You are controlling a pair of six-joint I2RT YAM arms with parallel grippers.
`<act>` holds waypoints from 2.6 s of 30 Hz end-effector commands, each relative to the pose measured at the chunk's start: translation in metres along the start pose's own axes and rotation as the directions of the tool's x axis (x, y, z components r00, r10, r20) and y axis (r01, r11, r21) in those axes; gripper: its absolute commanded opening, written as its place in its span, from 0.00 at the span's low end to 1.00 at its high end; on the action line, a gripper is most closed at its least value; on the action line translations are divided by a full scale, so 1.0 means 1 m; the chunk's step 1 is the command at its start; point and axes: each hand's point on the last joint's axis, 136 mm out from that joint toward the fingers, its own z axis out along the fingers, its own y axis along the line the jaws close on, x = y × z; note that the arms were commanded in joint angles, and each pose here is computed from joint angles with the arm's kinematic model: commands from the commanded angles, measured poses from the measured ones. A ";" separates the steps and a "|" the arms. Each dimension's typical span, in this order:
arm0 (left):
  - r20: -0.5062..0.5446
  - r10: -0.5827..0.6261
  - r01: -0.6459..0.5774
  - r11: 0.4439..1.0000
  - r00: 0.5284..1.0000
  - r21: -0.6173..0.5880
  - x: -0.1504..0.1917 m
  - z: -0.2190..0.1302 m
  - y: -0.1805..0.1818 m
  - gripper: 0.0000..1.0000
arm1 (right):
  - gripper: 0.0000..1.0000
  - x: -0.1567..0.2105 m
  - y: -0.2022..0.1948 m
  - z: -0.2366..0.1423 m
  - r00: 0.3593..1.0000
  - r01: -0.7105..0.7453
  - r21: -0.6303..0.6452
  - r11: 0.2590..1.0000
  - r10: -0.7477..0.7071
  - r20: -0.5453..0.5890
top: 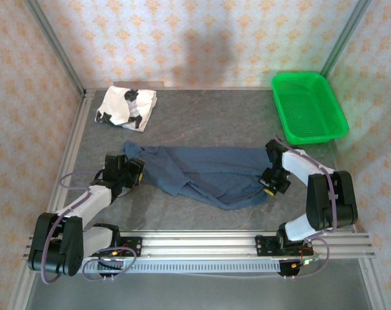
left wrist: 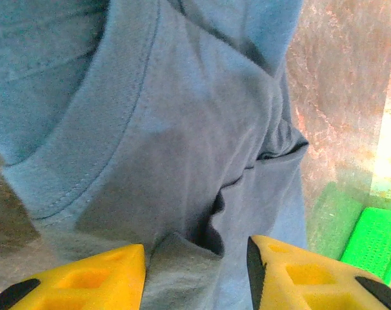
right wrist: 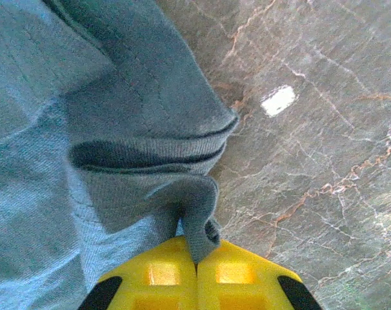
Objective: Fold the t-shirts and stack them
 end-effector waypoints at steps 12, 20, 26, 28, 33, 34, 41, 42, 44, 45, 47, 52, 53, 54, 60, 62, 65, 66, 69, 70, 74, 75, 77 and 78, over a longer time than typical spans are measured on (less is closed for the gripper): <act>0.020 0.044 -0.044 0.999 0.999 -0.022 -0.008 0.013 0.001 0.41 | 0.00 -0.003 -0.001 0.000 1.000 0.000 -0.005 1.000 0.000 0.007; 0.026 0.063 -0.064 0.998 0.998 0.006 -0.010 0.007 -0.010 0.41 | 0.00 0.000 -0.003 0.001 1.000 -0.012 -0.010 1.000 0.012 0.006; 0.038 0.056 -0.057 0.998 0.998 0.037 -0.010 0.003 -0.013 0.41 | 0.00 0.002 -0.003 0.003 1.000 -0.020 -0.013 1.000 0.020 0.002; 0.031 0.057 -0.058 0.997 0.998 0.045 -0.009 0.004 -0.015 0.40 | 0.00 0.002 -0.003 0.003 1.000 -0.021 -0.014 1.000 0.021 0.000; 0.035 0.067 -0.069 0.997 0.997 0.043 -0.009 0.003 -0.014 0.35 | 0.00 0.002 -0.003 0.003 1.000 -0.022 -0.016 1.000 0.023 0.002; 0.035 0.067 -0.069 0.997 0.997 0.041 -0.009 0.004 -0.013 0.33 | 0.00 0.002 -0.003 0.003 1.000 -0.023 -0.016 1.000 0.023 0.002; 0.046 0.059 -0.062 0.997 0.997 0.056 -0.010 0.004 -0.014 0.20 | 0.00 0.003 -0.004 0.003 1.000 -0.025 -0.019 1.000 0.025 0.002; 0.045 0.059 -0.062 0.996 0.997 0.058 -0.010 0.004 -0.014 0.18 | 0.00 0.004 -0.004 0.004 1.000 -0.026 -0.016 1.000 0.026 0.000; 0.037 0.061 -0.063 0.996 0.997 0.064 -0.009 0.005 -0.016 0.13 | 0.00 0.004 -0.004 0.004 1.000 -0.026 -0.017 1.000 0.026 0.000; 0.037 0.061 -0.063 0.996 0.997 0.065 -0.009 0.005 -0.016 0.12 | 0.00 0.004 -0.004 0.004 1.000 -0.026 -0.019 0.999 0.026 0.000; 0.036 0.064 -0.066 0.996 0.997 0.064 -0.009 0.003 -0.016 0.10 | 0.00 0.004 -0.004 0.004 1.000 -0.024 -0.019 1.000 0.024 -0.001; 0.047 0.070 -0.072 0.997 0.996 0.040 -0.007 -0.010 -0.009 0.04 | 0.00 0.004 -0.005 0.003 1.000 -0.025 -0.016 1.000 0.025 0.005; 0.046 0.070 -0.072 0.997 0.996 0.030 -0.006 -0.013 -0.006 0.03 | 0.00 0.004 -0.006 0.002 1.000 -0.024 -0.016 1.000 0.025 0.010; 0.043 0.073 -0.074 0.997 0.996 0.019 -0.004 -0.017 -0.003 0.02 | 0.00 0.004 -0.007 0.001 1.000 -0.025 -0.013 1.000 0.025 0.012; 0.045 0.093 -0.088 0.991 0.995 -0.102 0.003 -0.058 0.019 0.00 | 0.00 0.002 -0.015 -0.016 0.999 -0.022 -0.002 1.000 0.022 0.047; 0.049 0.089 -0.082 0.988 0.995 -0.128 0.007 -0.077 0.026 0.00 | 0.00 0.003 -0.019 -0.024 0.998 -0.021 0.003 1.000 0.021 0.064; 0.043 0.051 -0.043 0.984 0.998 -0.172 0.016 -0.100 0.043 0.00 | 0.00 0.006 -0.028 -0.031 0.997 -0.026 0.016 1.000 0.025 0.068; 0.037 0.036 -0.028 0.983 0.999 -0.182 0.019 -0.105 0.048 0.00 | 0.00 0.008 -0.031 -0.032 0.998 -0.027 0.020 0.999 0.026 0.065; 0.033 -0.009 0.015 0.985 0.999 -0.172 0.028 -0.122 0.055 0.00 | 0.00 0.011 -0.036 -0.036 0.997 -0.032 0.028 0.999 0.030 0.068; 0.042 -0.012 0.019 0.984 0.999 -0.179 0.028 -0.131 0.057 0.00 | 0.00 0.011 -0.038 -0.038 0.997 -0.032 0.027 0.999 0.030 0.072; 0.063 0.004 0.010 0.974 0.998 -0.225 0.030 -0.163 0.059 0.00 | 0.00 0.014 -0.044 -0.046 0.996 -0.035 0.030 0.999 0.032 0.086; 0.063 0.002 0.013 0.971 0.998 -0.238 0.031 -0.169 0.060 0.00 | 0.00 0.016 -0.045 -0.047 0.996 -0.035 0.031 0.999 0.032 0.085; 0.060 -0.009 0.025 0.962 0.998 -0.274 0.033 -0.179 0.066 0.00 | 0.00 0.019 -0.048 -0.047 0.996 -0.034 0.036 0.999 0.031 0.080; 0.060 -0.016 0.033 0.957 0.998 -0.290 0.035 -0.184 0.068 0.00 | 0.00 0.020 -0.049 -0.047 0.996 -0.032 0.037 0.999 0.029 0.079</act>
